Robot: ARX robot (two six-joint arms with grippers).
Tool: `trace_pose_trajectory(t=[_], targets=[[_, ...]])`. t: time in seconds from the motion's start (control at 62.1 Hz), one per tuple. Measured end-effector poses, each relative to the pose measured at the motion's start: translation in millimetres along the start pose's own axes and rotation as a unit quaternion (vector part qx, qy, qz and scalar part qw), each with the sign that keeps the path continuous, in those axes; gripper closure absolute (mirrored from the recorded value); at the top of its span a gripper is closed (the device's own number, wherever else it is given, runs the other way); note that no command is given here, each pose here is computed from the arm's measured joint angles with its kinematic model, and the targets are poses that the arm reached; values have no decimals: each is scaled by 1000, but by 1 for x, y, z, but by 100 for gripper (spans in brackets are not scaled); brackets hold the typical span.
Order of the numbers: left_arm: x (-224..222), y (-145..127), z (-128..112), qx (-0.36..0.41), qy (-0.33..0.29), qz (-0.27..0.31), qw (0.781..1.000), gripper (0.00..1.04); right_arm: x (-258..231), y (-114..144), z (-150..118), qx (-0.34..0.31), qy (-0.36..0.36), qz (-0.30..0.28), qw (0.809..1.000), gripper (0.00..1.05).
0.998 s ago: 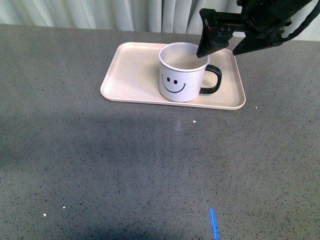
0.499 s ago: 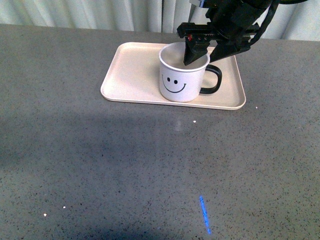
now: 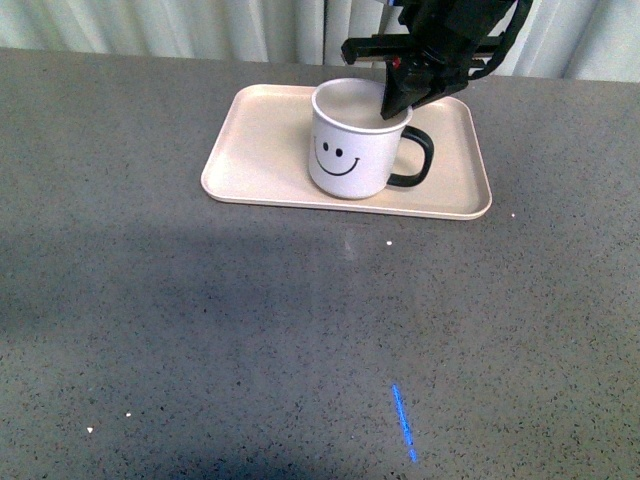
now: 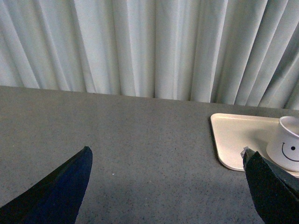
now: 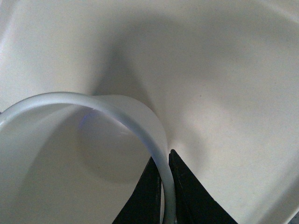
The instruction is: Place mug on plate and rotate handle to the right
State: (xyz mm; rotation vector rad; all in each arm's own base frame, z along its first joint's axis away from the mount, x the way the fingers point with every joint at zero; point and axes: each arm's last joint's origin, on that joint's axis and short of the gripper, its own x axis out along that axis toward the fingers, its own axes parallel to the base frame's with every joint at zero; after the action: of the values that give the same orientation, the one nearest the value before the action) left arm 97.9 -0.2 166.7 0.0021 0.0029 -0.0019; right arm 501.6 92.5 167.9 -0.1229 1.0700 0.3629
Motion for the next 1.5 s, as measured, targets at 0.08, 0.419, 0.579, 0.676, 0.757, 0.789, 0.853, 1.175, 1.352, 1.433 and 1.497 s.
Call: trace_pose_trajectory(t=[0.08, 0.419, 0.579, 0.676, 0.757, 0.789, 0.853, 1.175, 1.352, 1.433, 1.497], targets=[[0, 0, 0, 0, 0, 0, 1000, 9, -6, -3, 6, -22, -2, 7, 1000, 103], [0, 0, 0, 0, 0, 0, 1000, 9, -20, -25, 14, -145, -11, 13, 989, 103], [0, 0, 0, 0, 0, 0, 1000, 9, -12, -24, 12, -185, -12, 36, 982, 103], [0, 0, 0, 0, 0, 0, 1000, 9, -4, -24, 9, -197, -5, 38, 980, 103], [0, 0, 0, 0, 0, 0, 1000, 9, 2, -24, 7, -202, 2, 38, 979, 103], [0, 0, 0, 0, 0, 0, 1000, 9, 4, -24, 6, -203, 4, 38, 978, 103], [0, 0, 0, 0, 0, 0, 1000, 9, 5, -24, 5, -206, 4, 40, 978, 103], [0, 0, 0, 0, 0, 0, 1000, 9, 1, -25, 9, -222, -2, 43, 974, 70], [0, 0, 0, 0, 0, 0, 1000, 9, -25, -28, 27, -226, -48, 50, 972, 43], [0, 0, 0, 0, 0, 0, 1000, 9, -47, -31, 34, -249, -92, 12, 964, 29], [0, 0, 0, 0, 0, 0, 1000, 9, -68, -31, 34, -269, -136, -20, 953, 19]])
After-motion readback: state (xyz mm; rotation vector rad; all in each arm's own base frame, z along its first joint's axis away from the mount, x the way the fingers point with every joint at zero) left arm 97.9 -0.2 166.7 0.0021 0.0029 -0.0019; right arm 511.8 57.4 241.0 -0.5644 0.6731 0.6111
